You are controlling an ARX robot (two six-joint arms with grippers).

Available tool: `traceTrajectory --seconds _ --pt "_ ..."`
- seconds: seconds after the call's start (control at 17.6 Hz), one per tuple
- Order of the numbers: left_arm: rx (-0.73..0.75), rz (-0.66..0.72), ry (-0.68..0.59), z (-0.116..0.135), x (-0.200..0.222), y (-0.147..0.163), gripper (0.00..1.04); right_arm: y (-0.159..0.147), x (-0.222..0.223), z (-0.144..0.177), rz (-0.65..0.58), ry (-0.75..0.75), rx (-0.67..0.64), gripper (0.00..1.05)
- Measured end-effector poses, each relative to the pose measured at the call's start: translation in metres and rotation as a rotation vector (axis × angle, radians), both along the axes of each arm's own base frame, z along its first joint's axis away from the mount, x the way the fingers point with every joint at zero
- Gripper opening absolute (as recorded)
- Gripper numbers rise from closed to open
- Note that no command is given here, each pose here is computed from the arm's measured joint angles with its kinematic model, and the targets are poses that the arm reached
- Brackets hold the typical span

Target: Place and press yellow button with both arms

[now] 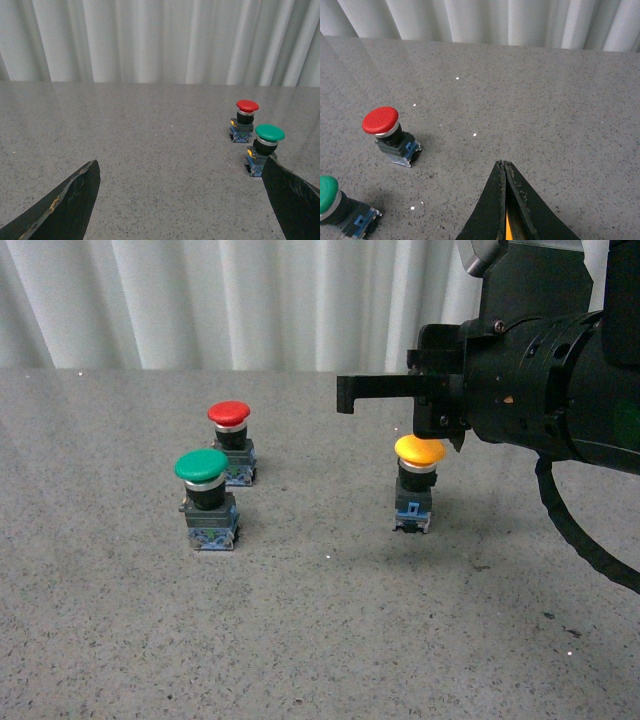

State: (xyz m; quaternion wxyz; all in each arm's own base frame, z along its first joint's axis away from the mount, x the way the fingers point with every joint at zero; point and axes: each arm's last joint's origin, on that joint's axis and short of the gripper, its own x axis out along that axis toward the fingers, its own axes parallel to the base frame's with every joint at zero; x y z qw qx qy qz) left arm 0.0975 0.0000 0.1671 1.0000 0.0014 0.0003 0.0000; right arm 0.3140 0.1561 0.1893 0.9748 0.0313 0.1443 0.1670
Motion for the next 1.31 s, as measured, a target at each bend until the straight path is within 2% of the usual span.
traceTrajectory --seconds 0.45,1.31 --pt "0.000 0.000 0.000 0.000 0.000 0.000 0.98 0.000 0.000 -0.016 0.016 0.083 -0.045 0.02" --pt "0.000 0.000 0.000 0.000 0.000 0.000 0.98 -0.005 0.005 -0.031 0.009 0.141 -0.068 0.02"
